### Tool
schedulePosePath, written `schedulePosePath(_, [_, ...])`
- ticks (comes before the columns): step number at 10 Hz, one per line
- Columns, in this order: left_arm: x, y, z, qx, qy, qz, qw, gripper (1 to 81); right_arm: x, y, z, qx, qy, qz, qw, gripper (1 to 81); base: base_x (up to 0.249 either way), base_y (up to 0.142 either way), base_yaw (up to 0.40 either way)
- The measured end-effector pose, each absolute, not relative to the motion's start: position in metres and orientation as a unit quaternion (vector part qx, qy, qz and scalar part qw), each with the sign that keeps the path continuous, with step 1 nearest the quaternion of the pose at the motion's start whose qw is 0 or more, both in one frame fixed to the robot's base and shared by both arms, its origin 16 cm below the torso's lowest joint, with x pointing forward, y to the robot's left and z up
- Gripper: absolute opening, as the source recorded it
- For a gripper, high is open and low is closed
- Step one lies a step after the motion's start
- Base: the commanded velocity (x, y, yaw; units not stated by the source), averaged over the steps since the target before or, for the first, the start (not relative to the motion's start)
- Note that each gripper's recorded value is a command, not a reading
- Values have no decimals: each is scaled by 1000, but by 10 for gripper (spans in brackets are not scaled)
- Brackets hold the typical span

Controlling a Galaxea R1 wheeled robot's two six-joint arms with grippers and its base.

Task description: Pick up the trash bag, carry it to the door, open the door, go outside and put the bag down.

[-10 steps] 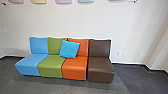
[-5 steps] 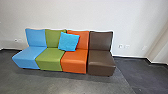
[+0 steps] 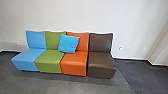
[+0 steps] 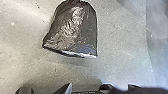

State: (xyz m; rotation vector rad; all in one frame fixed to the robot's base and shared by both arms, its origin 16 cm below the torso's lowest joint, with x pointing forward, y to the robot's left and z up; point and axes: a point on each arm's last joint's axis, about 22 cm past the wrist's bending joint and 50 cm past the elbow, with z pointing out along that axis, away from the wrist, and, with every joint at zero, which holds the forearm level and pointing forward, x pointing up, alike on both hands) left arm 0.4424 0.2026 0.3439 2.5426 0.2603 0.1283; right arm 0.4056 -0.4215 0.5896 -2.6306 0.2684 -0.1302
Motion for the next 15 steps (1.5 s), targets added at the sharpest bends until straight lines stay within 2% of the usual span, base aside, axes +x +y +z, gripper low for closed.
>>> schedulePosePath(5, [501, 203, 337, 945, 103, 81, 299, 811, 455, -428, 593, -963, 86, -87, 242, 811, 0, 0, 0])
schedulePosePath(9, [533, 213, 316, 942, 131, 109, 290, 811, 507, -426, 602, -949, 126, -135, 255, 811, 0, 0, 0])
schedulePosePath(11, [535, 205, 301, 939, 138, 105, 297, 811, 526, -429, 599, -947, 136, -136, 257, 811, 0, 0, 0])
schedulePosePath(15, [533, 201, 239, 941, 145, 79, 296, 811, 540, -430, 542, -952, 145, -99, 251, 811, 0, 0, 0])
